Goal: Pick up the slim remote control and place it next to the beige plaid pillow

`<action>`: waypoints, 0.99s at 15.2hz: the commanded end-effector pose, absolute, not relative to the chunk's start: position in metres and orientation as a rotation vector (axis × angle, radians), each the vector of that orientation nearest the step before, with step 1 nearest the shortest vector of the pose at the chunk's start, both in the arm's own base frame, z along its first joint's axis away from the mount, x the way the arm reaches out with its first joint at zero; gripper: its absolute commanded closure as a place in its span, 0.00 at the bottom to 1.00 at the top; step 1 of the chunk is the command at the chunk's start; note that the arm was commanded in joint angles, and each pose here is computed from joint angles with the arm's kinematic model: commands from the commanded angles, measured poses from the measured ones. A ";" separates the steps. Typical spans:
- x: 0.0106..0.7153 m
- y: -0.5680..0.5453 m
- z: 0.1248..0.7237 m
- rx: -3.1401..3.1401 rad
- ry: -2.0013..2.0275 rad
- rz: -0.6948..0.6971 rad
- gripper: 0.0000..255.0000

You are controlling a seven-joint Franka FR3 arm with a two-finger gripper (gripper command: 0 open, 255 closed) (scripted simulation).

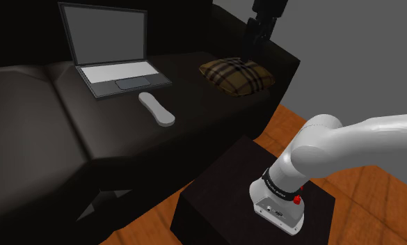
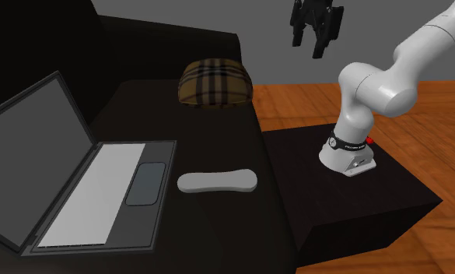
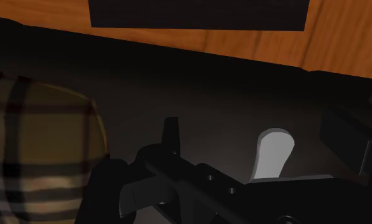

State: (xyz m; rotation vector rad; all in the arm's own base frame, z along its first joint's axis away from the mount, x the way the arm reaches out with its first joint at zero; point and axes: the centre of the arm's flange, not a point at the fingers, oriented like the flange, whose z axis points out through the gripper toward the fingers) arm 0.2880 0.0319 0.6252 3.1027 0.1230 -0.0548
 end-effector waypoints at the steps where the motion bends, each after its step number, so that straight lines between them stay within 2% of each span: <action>1: 0.288 0.032 0.625 3.103 0.123 -0.055 0.00; 15: 0.407 0.092 0.501 3.128 0.025 -0.035 0.00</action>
